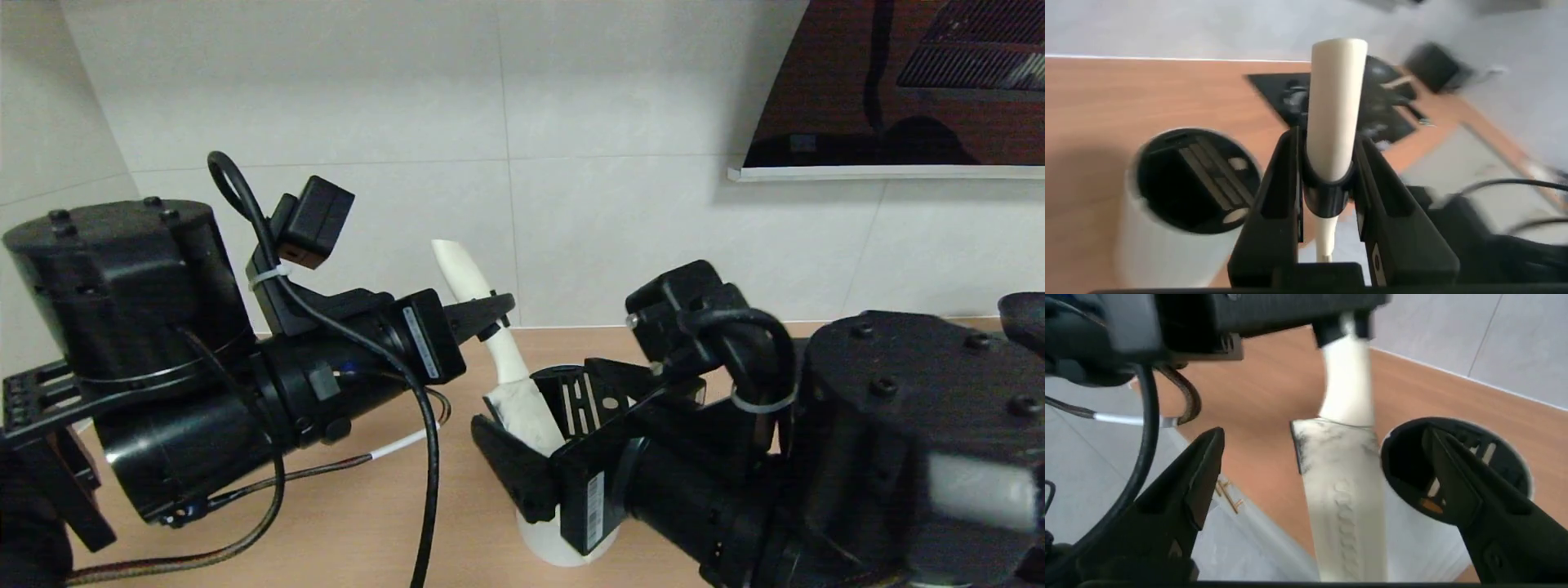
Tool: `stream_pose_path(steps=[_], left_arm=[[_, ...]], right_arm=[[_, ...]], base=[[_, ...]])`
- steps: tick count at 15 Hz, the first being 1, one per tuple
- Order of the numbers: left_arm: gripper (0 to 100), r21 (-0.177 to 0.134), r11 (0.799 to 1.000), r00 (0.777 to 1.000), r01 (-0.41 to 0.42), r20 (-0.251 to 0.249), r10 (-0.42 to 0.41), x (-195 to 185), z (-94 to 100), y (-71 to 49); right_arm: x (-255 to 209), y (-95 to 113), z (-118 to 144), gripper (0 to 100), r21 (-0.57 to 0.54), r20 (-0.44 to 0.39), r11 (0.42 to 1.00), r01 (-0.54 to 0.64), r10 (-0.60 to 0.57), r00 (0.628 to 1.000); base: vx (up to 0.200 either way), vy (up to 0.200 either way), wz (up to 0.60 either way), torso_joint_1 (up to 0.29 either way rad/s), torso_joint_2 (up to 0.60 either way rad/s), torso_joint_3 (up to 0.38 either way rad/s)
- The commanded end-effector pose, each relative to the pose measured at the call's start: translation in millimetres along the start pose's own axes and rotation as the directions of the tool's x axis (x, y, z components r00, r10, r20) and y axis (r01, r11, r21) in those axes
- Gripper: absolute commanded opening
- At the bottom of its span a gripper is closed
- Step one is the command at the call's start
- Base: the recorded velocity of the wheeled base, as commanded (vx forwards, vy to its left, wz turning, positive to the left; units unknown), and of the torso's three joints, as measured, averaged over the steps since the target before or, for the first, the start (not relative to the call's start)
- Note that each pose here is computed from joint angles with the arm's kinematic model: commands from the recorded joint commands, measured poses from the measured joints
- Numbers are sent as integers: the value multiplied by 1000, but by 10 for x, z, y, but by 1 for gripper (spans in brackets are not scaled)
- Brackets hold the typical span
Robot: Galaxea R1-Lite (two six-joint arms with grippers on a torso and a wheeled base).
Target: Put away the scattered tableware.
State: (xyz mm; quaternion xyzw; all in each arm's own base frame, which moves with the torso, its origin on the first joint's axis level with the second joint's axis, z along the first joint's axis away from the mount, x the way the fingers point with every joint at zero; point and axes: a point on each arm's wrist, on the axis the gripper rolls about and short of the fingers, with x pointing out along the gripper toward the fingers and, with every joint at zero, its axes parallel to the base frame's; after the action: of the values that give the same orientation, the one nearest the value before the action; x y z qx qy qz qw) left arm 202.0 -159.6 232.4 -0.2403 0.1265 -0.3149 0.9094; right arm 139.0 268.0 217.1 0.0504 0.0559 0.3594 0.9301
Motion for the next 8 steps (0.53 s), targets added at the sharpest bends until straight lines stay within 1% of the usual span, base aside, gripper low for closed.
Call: stream_pose_path(steps=[1, 2, 3, 4, 5, 6, 7, 8], left_arm=[[0, 38, 991, 986, -128, 116, 123, 30, 304, -140], [0, 61, 971, 963, -231, 156, 219, 48, 392, -166], [0, 79, 957, 950, -278, 171, 262, 64, 415, -172], [0, 133, 925, 924, -355, 197, 327, 141, 426, -177], [0, 155, 909, 913, -386, 207, 352, 166, 419, -175], [0, 208, 871, 888, -444, 229, 398, 206, 396, -165], [0, 275, 842, 881, -464, 239, 408, 227, 386, -170], [0, 290, 838, 883, -462, 242, 403, 241, 378, -180]], right_arm=[[-168, -343, 355, 100, 42, 107, 996, 82, -86, 991], [-180, -504, 441, 100, 46, 120, 991, 124, -129, 984], [-185, -581, 478, 100, 43, 113, 990, 138, -142, 983], [-271, -683, 499, 100, 30, 68, 987, 158, -160, 985], [-303, -723, 502, 100, 25, 50, 985, 174, -175, 983], [-319, -814, 524, 100, 23, 38, 980, 198, -199, 979], [-306, -888, 530, 100, 25, 36, 977, 214, -214, 976], [-300, -906, 536, 100, 25, 37, 976, 218, -219, 975]], base=[[0, 0, 0, 0, 0, 0], [0, 0, 0, 0, 0, 0], [0, 0, 0, 0, 0, 0], [0, 0, 0, 0, 0, 0], [0, 0, 0, 0, 0, 0], [0, 0, 0, 0, 0, 0], [0, 0, 0, 0, 0, 0], [0, 0, 0, 0, 0, 0]])
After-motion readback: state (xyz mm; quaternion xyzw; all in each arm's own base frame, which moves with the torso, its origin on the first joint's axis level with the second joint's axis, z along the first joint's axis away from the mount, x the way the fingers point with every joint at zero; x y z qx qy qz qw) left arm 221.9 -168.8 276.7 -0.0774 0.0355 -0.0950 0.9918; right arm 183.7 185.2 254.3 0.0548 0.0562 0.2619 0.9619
